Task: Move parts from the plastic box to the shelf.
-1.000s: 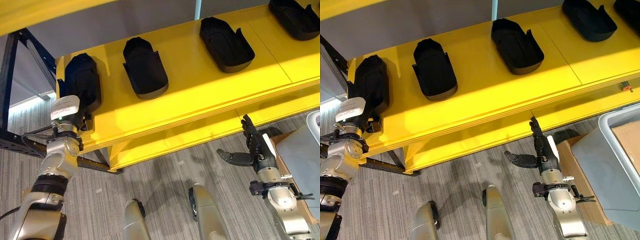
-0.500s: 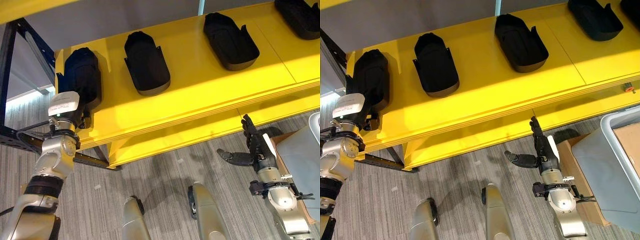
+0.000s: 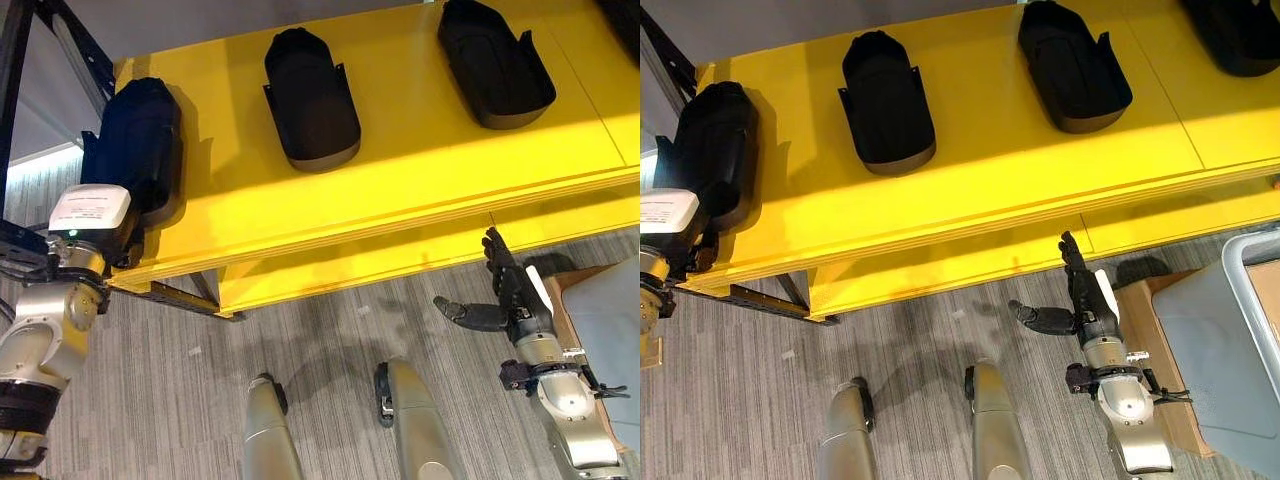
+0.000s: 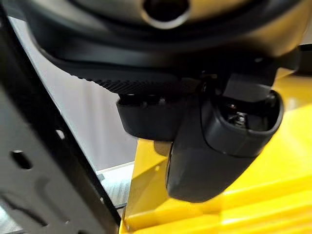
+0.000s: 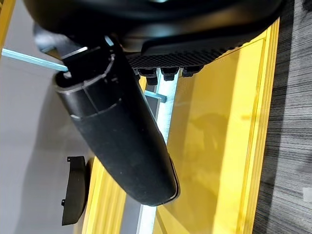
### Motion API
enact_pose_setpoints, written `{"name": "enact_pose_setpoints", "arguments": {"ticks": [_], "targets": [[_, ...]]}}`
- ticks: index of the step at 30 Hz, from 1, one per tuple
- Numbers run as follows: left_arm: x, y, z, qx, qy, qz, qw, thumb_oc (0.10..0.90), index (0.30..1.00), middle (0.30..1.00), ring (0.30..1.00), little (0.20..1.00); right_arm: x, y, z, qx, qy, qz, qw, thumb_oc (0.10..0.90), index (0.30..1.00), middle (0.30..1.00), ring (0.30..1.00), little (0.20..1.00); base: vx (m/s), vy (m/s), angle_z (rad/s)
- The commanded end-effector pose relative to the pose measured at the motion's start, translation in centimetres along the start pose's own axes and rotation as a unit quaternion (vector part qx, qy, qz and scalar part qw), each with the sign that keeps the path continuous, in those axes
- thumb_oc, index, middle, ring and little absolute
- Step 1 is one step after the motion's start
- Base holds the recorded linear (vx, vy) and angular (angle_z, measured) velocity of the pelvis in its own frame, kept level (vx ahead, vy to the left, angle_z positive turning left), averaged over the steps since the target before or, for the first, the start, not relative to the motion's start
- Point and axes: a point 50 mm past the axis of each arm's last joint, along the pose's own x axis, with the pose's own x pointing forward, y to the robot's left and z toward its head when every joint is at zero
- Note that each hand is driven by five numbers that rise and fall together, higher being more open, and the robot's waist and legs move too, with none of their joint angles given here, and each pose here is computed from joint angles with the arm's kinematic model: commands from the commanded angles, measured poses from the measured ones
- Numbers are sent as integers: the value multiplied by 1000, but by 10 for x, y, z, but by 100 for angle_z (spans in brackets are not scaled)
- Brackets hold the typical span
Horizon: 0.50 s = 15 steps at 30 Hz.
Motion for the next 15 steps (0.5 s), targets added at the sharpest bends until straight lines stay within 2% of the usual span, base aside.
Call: {"name": "enact_pose_setpoints", "arguments": {"ticks": [1,6,15], "targets": [[-5,60,-32,59,47,73,994,900,1000,1000,1000,1000,6,-14,47,-3,-128,-34,991,900,1000,1000,1000,1000,7,-8,4],[-21,90,-28,52,29,112,992,900,1000,1000,1000,1000,5,-15,42,-1,-113,-34,993,900,1000,1000,1000,1000,3,-2,2],[-13,109,-18,73,6,154,985,900,1000,1000,1000,1000,6,-13,42,-7,-115,-28,993,900,1000,1000,1000,1000,0,0,0]]}}
